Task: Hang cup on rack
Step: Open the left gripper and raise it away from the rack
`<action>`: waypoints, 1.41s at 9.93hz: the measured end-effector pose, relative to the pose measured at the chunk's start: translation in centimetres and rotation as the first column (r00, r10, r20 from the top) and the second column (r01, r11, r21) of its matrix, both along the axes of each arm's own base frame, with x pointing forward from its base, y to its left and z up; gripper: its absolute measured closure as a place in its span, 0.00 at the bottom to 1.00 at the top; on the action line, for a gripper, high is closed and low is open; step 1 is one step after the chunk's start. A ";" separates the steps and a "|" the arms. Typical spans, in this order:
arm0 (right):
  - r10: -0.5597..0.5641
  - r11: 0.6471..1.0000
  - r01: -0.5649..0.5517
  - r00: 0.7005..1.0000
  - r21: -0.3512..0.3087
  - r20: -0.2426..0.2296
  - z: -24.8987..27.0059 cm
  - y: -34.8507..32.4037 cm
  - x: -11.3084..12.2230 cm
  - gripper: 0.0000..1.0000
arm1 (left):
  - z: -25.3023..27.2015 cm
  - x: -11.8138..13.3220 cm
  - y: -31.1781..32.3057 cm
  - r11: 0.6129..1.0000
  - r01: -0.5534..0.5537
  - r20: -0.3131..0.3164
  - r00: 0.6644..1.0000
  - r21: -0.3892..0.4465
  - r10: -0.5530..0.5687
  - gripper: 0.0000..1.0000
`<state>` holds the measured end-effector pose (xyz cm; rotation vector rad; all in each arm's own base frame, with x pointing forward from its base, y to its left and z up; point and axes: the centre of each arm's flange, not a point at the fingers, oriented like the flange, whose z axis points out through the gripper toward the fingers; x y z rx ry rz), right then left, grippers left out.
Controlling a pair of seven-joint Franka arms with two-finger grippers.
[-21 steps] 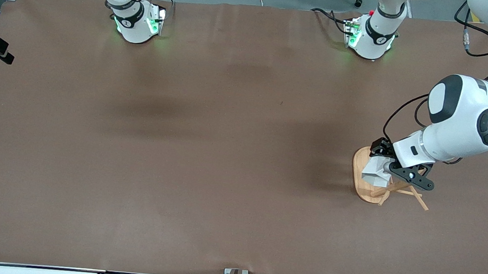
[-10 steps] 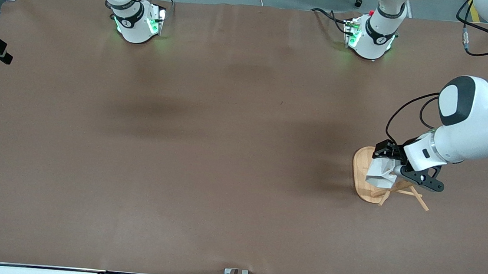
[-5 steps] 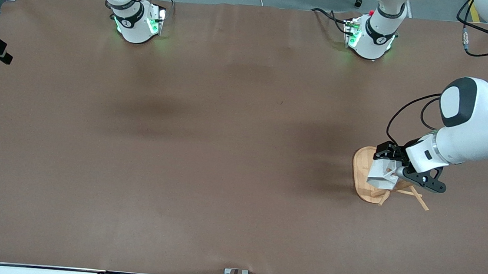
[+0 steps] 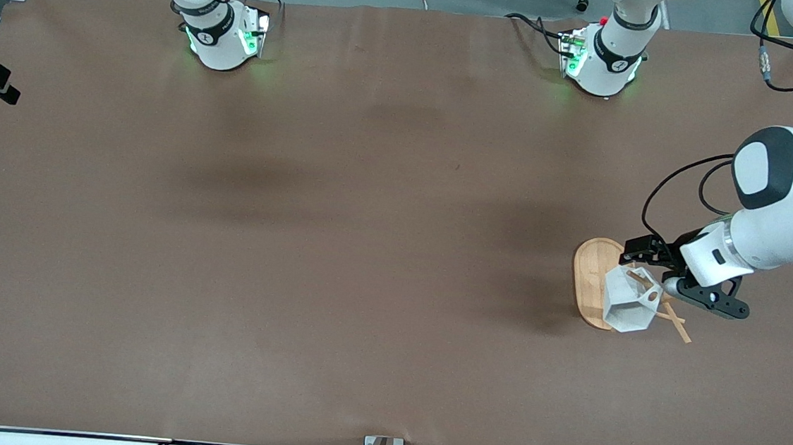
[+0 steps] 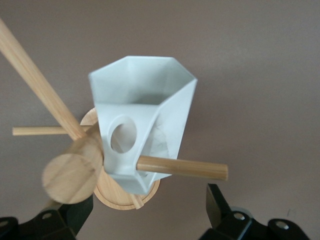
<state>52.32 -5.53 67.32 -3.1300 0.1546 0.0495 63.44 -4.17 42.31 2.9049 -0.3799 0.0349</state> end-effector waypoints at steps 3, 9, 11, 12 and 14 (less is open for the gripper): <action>0.000 1.000 0.000 1.000 0.000 -0.001 -0.1 0.0 0.0 0.00 | 7.4 -1.0 -0.8 0.991 -0.135 -0.044 0.990 0.017 0.135 0.00; 0.008 1.000 -0.008 0.999 -0.006 0.052 0.2 -0.3 0.8 0.00 | 20.2 -8.1 -1.7 0.971 -0.188 0.044 0.982 0.149 0.183 0.00; 0.023 1.000 -0.022 0.998 -0.007 0.055 -0.1 -1.0 1.0 0.00 | 21.0 -9.8 -1.9 0.964 -0.202 0.003 0.979 0.171 0.205 0.00; 0.024 1.000 -0.024 0.998 -0.007 0.054 -0.1 -1.0 1.0 0.00 | 21.0 -10.4 -2.0 0.963 -0.206 -0.001 0.978 0.176 0.209 0.00; 0.025 1.000 -0.024 0.998 -0.007 0.054 -0.2 -1.0 1.0 0.00 | 21.4 -11.4 -1.8 0.956 -0.215 0.010 0.976 0.197 0.218 0.00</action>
